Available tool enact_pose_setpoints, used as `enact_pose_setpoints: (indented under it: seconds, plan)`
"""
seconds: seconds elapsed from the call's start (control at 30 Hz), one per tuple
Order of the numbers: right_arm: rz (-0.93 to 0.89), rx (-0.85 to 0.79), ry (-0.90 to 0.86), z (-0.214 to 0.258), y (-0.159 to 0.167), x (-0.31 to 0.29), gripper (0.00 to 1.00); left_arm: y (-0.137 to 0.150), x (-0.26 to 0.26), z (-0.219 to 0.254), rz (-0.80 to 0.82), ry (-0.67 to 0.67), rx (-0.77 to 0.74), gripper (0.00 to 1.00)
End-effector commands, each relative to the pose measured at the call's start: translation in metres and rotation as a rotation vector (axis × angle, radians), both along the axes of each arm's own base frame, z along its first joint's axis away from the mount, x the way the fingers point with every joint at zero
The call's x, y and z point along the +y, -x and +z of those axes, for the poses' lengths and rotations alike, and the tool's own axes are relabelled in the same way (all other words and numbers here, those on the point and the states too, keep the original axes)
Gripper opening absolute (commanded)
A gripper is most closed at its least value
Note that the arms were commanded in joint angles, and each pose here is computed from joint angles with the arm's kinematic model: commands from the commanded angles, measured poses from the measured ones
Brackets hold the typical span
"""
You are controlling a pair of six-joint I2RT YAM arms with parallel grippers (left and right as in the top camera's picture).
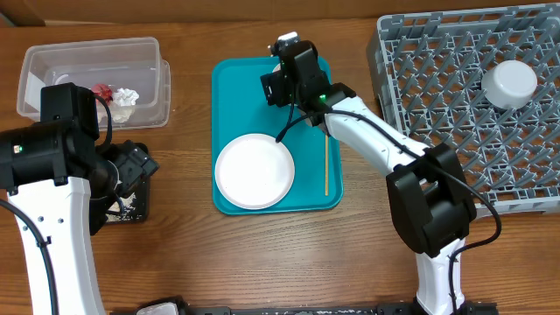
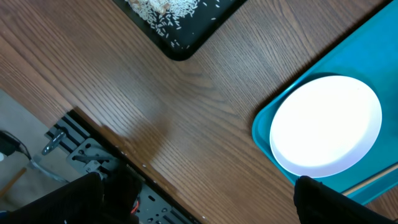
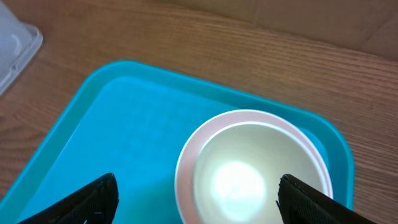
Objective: Sort waste into correct bins and load items into the dishwasher
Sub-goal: 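Move the right gripper back left over the teal tray, then lower the right gripper onto the white plate rim and grasp it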
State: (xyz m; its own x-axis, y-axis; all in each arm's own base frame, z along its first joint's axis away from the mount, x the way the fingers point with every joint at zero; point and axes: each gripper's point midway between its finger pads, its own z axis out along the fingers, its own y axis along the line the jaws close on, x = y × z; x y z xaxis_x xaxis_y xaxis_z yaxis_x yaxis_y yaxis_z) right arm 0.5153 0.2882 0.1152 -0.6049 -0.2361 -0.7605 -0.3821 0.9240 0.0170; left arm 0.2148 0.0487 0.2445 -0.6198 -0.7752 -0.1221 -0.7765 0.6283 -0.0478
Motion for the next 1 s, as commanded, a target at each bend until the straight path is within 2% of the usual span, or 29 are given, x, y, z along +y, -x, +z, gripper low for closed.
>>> enact_pose_setpoints:
  seconds: [0.0,0.17,0.43,0.63,0.83,0.97]
  plan:
    - [0.021,-0.042,0.045,0.01,0.001,0.004,0.84,0.0,0.003,-0.001,0.007,-0.014,0.009,1.0]
    - [0.028,-0.042,0.084,0.007,0.01,0.013,0.84,0.0,0.003,-0.001,0.007,-0.014,0.009,1.0]
    - [-0.077,-0.098,0.201,0.012,0.013,0.004,0.85,0.0,0.003,-0.001,0.007,-0.014,0.009,1.0]
    - [-0.141,-0.1,0.23,0.03,0.026,-0.005,0.92,0.0,0.003,-0.001,0.007,-0.014,0.01,1.0]
    - [-0.238,-0.082,0.114,0.076,0.051,-0.014,0.96,0.0,0.003,-0.001,0.007,-0.014,0.009,1.0]
    - [-0.334,0.008,0.006,0.098,0.079,-0.032,0.98,0.0,0.003,-0.001,0.007,-0.014,0.01,1.0]
